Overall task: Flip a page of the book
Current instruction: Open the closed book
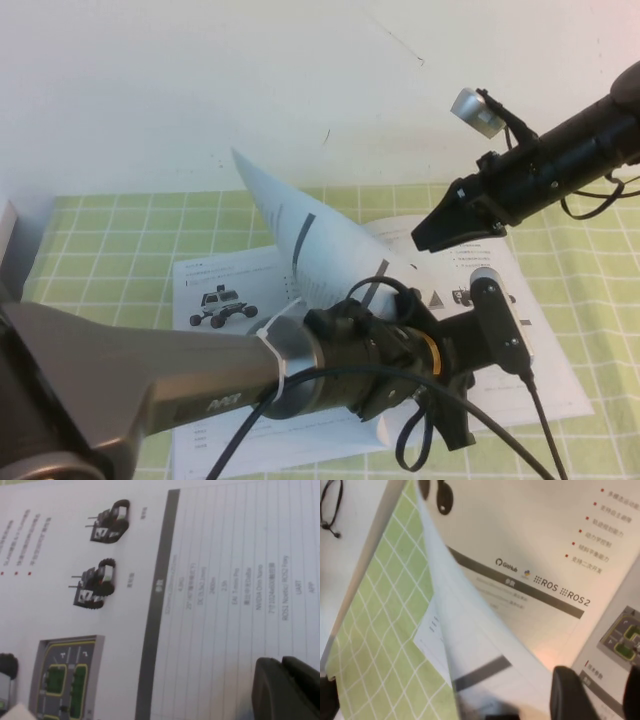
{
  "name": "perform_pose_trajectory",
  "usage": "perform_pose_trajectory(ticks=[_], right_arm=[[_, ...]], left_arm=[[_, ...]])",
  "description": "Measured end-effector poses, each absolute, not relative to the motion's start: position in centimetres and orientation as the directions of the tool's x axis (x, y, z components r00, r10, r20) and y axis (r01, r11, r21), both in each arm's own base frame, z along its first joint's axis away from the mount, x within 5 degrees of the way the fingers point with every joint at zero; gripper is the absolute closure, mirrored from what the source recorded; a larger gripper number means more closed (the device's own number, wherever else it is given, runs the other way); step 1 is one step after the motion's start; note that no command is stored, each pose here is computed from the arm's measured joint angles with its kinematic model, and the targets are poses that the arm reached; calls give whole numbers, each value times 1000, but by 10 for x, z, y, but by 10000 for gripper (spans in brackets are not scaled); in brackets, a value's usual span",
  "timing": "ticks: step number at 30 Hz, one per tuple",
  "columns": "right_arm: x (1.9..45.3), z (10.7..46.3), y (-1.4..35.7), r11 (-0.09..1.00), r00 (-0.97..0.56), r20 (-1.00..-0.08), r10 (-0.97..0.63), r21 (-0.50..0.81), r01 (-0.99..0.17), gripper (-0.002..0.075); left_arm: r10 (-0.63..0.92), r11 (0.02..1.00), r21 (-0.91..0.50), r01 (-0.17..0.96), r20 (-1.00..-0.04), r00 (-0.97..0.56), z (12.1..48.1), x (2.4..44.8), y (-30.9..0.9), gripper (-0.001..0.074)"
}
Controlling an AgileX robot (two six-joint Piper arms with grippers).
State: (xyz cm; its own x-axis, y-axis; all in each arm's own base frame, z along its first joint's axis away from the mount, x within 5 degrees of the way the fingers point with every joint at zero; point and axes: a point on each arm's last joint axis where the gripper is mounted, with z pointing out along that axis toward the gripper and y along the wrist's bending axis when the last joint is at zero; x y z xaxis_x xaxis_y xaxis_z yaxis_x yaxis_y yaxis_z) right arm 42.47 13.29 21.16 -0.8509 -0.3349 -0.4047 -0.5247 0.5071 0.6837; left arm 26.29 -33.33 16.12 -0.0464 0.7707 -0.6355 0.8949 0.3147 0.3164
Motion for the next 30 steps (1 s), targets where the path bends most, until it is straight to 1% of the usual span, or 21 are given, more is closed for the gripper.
perform_pose_trajectory(ticks=[5,8,11,13,17,20,26,30], right_arm=[[424,210,132,517,-848,-399,-348,673,-529,484],[423,206,128,543,-838,-384,-388,639,-544,484],[422,200,122,592,-832,-340,-438,588,-552,484],[421,195,117,637,-835,-292,-466,545,-546,484],[419,190,108,695,-840,-223,-495,477,-537,489],[420,187,106,709,-841,-213,-498,458,-536,531],[426,154,107,722,-857,-156,-490,479,-500,693],[429,139,107,732,-865,-145,-480,478,-486,721]], left_arm=[[769,327,311,892,-636,-60,161,266,-331,738],[772,333,301,894,-631,-75,160,265,-330,738],[785,329,292,898,-614,-87,156,264,-329,738],[793,328,284,901,-600,-100,152,264,-329,738],[807,322,275,906,-581,-110,143,264,-329,738],[808,321,275,906,-579,-111,142,264,-329,738],[808,323,273,906,-579,-113,142,264,-329,738],[809,322,273,907,-577,-114,142,264,-329,738]])
